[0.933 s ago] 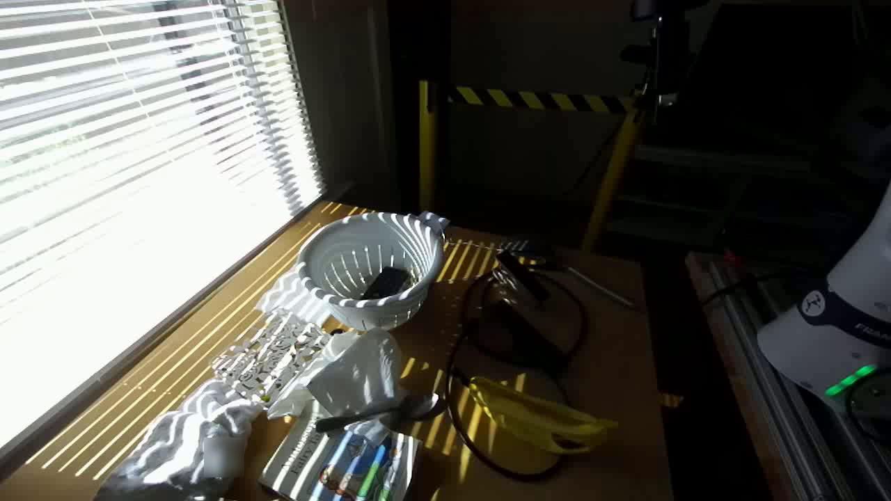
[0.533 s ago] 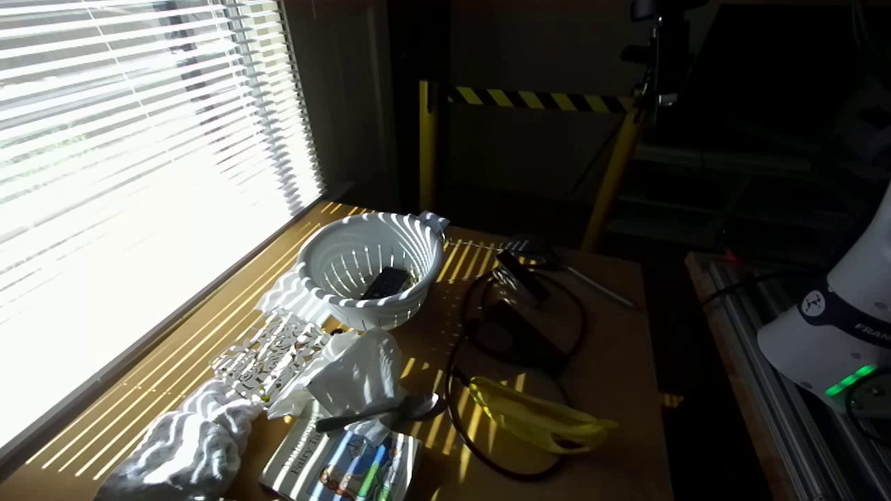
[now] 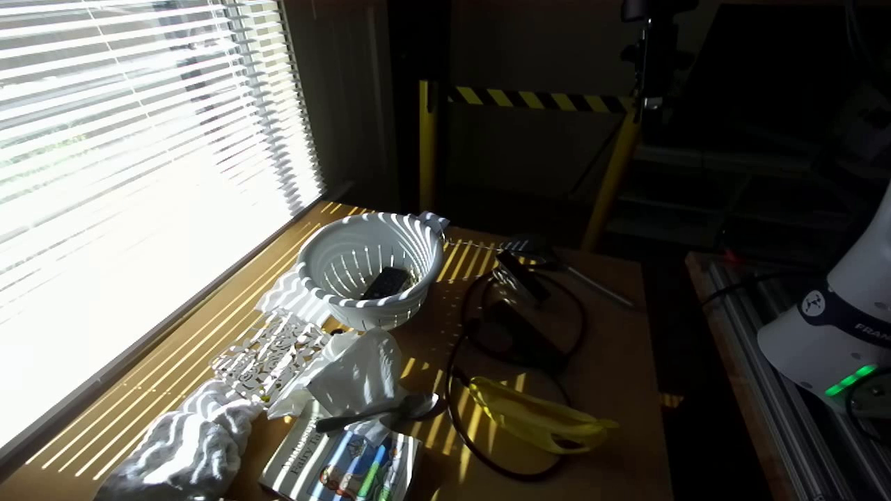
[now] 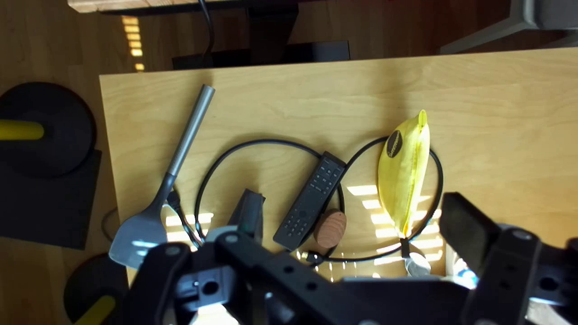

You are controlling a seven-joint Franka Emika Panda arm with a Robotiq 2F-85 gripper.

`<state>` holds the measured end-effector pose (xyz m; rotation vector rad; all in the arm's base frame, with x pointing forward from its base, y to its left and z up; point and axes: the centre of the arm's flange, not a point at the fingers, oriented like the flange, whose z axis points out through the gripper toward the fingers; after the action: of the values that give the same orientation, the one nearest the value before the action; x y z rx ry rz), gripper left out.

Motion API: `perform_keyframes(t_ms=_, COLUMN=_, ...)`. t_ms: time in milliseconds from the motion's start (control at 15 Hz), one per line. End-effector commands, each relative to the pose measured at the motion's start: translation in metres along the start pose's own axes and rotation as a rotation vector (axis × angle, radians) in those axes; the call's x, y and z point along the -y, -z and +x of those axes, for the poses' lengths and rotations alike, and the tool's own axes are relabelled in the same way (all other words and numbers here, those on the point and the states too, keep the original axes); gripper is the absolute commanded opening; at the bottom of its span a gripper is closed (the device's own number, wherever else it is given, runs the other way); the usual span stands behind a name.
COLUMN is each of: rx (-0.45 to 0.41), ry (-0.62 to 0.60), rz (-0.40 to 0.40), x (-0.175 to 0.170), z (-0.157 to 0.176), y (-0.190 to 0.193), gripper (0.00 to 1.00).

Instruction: Empty the contents in the white bowl

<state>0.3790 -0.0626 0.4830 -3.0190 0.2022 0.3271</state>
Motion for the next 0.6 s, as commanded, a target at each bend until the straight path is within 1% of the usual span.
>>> perform_keyframes(t_ms=0, rx=-0.097, ry=-0.012, rz=0.005, x=0.030, z=0.027, y=-0.015, gripper=1.00)
perform_keyframes(t_ms=267, rx=-0.250, ry=-0.042, rz=-0.028, x=0.077, z=0.061, y=-0.028, gripper=1.00)
perform_keyframes(t_ms=400, rx=-0.293, ry=-0.086, rz=-0.038, x=0.097, z=0.086, y=-0.032, gripper=1.00)
perform_keyframes(t_ms=467, rx=-0.269, ry=-0.109, rz=-0.047, x=0.103, z=0.097, y=-0.035, gripper=1.00)
perform_keyframes(t_ms=533, rx=-0.199, ry=-0.072, rz=-0.050, x=0.105, z=0.099, y=-0.039, gripper=1.00)
